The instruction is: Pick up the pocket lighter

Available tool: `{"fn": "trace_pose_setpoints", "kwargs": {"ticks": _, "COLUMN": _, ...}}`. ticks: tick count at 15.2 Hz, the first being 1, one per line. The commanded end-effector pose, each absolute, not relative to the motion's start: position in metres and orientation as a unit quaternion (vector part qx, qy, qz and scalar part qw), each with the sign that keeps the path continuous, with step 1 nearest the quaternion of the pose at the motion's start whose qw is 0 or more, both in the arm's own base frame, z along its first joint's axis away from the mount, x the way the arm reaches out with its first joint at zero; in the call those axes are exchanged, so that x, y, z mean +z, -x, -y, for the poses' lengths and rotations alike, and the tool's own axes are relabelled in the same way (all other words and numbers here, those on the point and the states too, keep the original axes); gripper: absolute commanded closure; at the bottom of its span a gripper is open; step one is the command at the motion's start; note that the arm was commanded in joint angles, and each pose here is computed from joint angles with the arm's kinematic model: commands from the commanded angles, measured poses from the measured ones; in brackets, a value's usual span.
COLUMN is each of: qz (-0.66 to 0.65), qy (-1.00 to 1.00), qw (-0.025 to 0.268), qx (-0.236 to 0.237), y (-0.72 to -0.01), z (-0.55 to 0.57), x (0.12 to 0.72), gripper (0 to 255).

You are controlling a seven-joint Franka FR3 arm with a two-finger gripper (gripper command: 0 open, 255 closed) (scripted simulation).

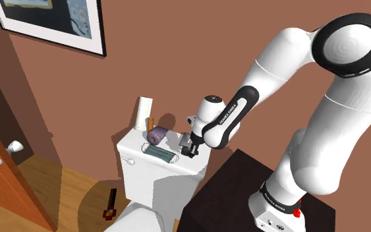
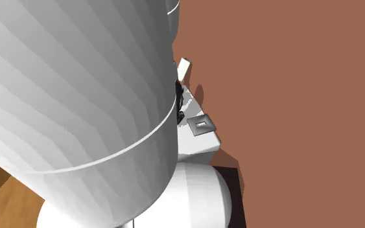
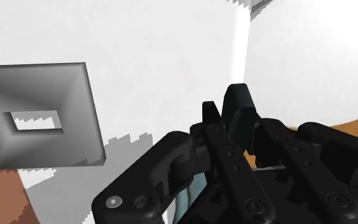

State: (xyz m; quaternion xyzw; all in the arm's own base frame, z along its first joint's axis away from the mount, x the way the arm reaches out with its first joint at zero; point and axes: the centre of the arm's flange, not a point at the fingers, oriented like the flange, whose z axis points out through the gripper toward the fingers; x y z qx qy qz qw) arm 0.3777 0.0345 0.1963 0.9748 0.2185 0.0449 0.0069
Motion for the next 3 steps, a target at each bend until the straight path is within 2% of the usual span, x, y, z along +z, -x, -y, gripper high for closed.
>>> {"fn": "trace_pose_setpoints", "kwargs": {"ticks": 1, "qz": -0.218, "qy": -0.975, "qw": 0.007, "qx": 0.045, "y": -0.3773, "z": -0.0345, "x": 0.2078, "gripper": 255}}
{"fn": "trace_pose_setpoints", "kwargs": {"ticks": 3, "qz": -0.218, "qy": -0.975, "qw": 0.007, "qx": 0.045, "y": -0.3773, "z": -0.0345, "x": 0.2087, "gripper": 255}}
